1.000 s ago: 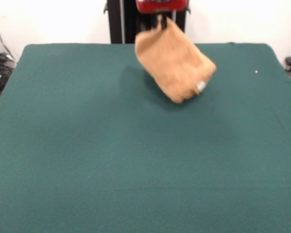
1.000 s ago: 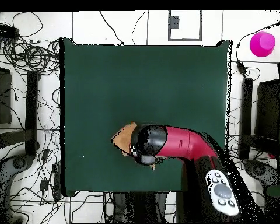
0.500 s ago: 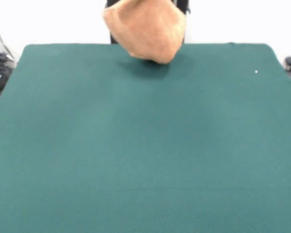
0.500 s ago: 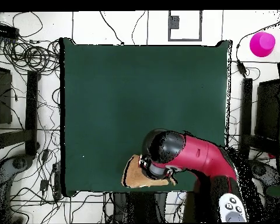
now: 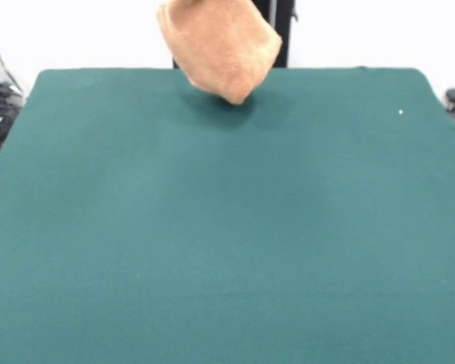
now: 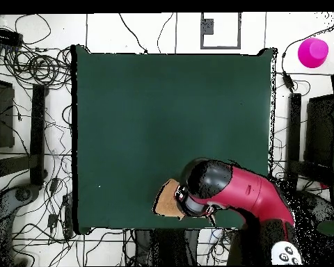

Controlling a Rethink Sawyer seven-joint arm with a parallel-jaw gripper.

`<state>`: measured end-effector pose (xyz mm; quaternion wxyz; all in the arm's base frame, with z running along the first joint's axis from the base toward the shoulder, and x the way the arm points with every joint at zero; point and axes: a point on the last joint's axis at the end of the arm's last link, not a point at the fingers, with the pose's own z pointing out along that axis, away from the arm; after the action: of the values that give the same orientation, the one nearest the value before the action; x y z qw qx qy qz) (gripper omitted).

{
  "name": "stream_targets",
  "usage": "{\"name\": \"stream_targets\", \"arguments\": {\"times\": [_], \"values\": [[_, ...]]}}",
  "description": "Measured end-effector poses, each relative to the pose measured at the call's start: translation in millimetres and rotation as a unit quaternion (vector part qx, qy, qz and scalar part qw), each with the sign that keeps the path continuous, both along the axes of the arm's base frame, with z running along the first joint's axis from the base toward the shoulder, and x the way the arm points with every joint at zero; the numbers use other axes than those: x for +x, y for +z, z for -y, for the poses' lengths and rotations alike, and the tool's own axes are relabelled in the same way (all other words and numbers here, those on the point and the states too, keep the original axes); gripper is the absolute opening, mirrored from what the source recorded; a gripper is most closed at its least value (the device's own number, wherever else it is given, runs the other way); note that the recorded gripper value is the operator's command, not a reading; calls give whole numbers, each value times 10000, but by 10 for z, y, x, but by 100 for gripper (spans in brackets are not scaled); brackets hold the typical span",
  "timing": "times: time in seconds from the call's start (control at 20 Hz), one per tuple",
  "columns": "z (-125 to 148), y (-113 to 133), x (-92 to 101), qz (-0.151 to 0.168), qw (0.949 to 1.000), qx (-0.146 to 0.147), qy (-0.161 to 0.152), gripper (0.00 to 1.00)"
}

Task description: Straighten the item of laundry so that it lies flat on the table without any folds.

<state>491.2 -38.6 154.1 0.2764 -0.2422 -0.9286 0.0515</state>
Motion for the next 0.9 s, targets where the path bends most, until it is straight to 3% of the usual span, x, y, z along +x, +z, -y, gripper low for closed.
{"name": "stream_targets", "arguments": {"times": [0.5,0.6,0.8,0.9], "values": [[-207,-3,121,735,9956,-416,397,0],[-325,139,90,638,9962,-412,424,0],[-445,372,-27,82,9994,-234,249,0],[-443,445,-51,-384,9992,-56,49,0]]}}
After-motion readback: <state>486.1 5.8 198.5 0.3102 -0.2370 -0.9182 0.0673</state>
